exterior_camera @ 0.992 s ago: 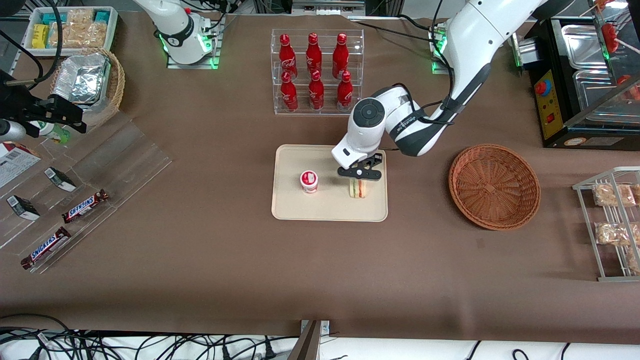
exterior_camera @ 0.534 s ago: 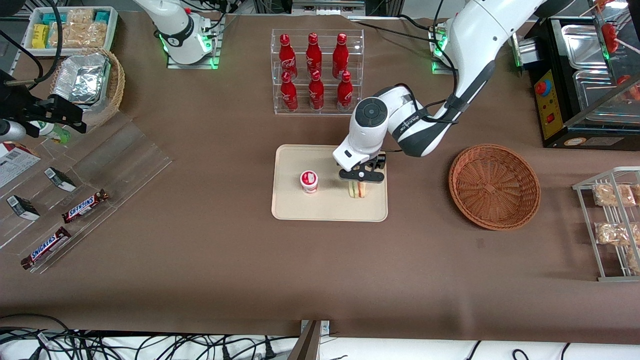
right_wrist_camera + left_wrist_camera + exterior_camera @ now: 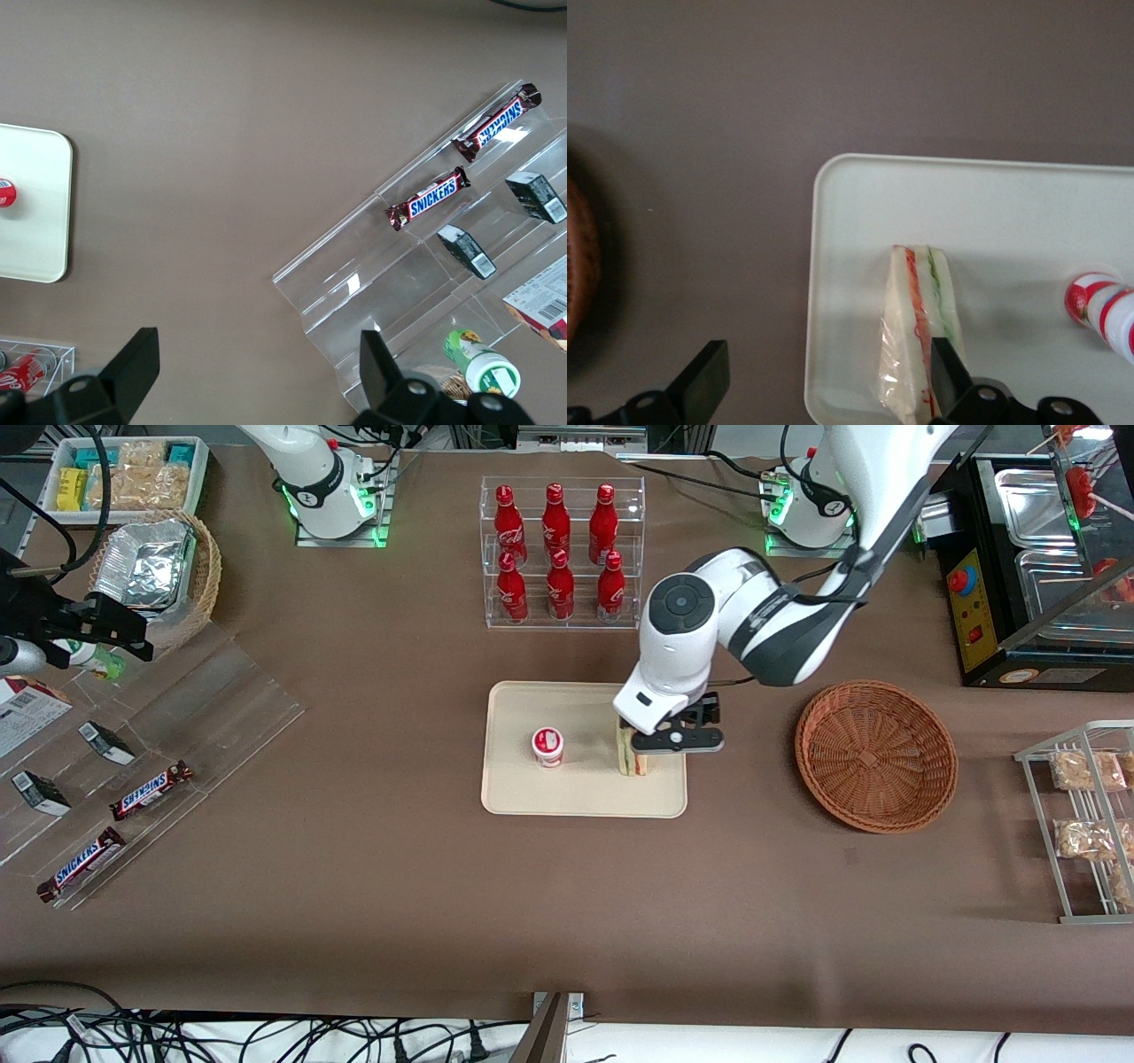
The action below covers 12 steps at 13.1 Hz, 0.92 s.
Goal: Place sandwich from basket to tray
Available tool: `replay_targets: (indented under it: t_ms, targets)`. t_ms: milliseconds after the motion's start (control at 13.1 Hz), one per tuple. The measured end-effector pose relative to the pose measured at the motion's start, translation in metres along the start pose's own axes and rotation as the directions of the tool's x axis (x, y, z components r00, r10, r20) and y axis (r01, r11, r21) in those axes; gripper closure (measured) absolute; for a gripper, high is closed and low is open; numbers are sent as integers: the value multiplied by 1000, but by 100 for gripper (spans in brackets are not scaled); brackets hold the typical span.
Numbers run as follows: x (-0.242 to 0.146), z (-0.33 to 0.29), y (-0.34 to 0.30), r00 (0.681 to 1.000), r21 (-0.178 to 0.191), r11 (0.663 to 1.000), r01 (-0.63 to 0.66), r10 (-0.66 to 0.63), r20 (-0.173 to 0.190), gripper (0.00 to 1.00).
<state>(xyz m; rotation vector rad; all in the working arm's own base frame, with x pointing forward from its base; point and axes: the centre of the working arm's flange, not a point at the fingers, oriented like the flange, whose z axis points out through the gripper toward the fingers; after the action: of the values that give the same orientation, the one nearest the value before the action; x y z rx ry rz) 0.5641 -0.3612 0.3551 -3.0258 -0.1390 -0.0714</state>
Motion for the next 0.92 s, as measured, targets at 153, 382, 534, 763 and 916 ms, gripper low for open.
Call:
replay_targets:
  t_ms: [153, 382, 534, 763, 916]
  targets:
    - [21, -29, -20, 998, 12, 998, 65, -65, -14, 0]
    - [47, -60, -60, 987, 1, 988, 157, -157, -24, 0]
    - [58, -79, -88, 977, -17, 978, 210, -210, -23, 0]
    - [65, -94, -116, 973, -31, 972, 231, -231, -7, 0]
    - [69, -103, -136, 978, -44, 978, 206, -206, 18, 0]
